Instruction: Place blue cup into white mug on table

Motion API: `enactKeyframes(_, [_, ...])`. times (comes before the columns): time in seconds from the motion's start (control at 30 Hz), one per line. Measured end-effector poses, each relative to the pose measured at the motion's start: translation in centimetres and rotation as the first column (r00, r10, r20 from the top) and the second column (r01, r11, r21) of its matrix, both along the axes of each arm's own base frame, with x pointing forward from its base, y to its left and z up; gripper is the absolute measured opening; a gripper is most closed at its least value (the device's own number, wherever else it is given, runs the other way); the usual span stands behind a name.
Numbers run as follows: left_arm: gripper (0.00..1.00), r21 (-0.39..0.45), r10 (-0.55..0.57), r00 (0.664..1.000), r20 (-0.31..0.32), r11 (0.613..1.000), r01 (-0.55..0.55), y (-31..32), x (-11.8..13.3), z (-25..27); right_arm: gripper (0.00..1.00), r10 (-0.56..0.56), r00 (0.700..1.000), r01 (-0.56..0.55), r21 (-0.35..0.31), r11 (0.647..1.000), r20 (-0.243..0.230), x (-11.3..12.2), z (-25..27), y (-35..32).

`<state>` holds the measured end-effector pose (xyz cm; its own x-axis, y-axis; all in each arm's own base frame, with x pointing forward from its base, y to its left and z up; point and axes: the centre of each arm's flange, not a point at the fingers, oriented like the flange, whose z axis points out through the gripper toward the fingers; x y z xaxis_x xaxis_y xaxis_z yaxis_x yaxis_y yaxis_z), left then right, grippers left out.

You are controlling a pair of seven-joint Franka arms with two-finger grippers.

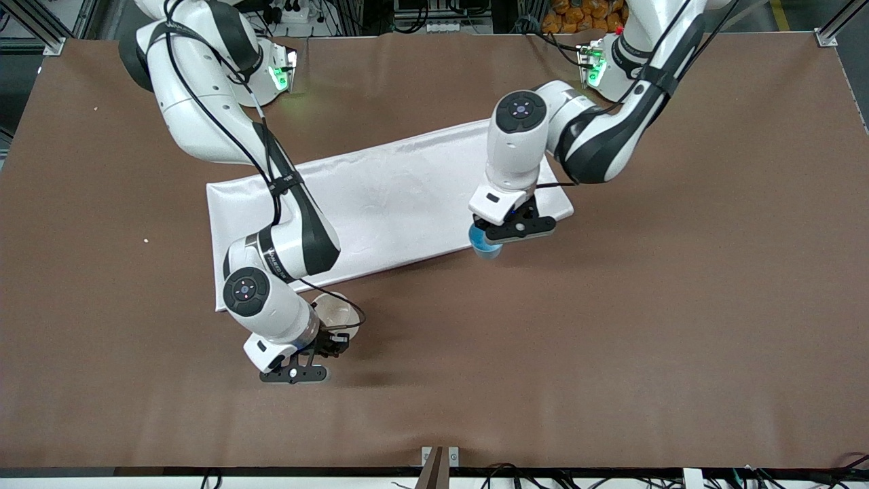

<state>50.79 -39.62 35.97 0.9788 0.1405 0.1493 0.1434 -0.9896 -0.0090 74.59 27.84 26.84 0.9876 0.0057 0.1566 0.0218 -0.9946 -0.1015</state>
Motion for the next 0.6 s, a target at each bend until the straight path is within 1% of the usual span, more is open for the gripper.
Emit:
enactKeyframes(0.37, [0.04,-0.012,-0.054,0.998,-0.018,0.998,0.054,6.5,3.9,2.7,0.19,0.016,1.000,-0.016,-0.017,1.000,-0.002,0.1,-0.9,-0.2])
enactKeyframes(0.6, [0.04,-0.005,-0.075,0.997,-0.036,0.997,0.075,8.9,5.0,2.9,0.19,0.041,0.999,-0.040,-0.017,0.999,0.007,0.0,-1.0,0.7])
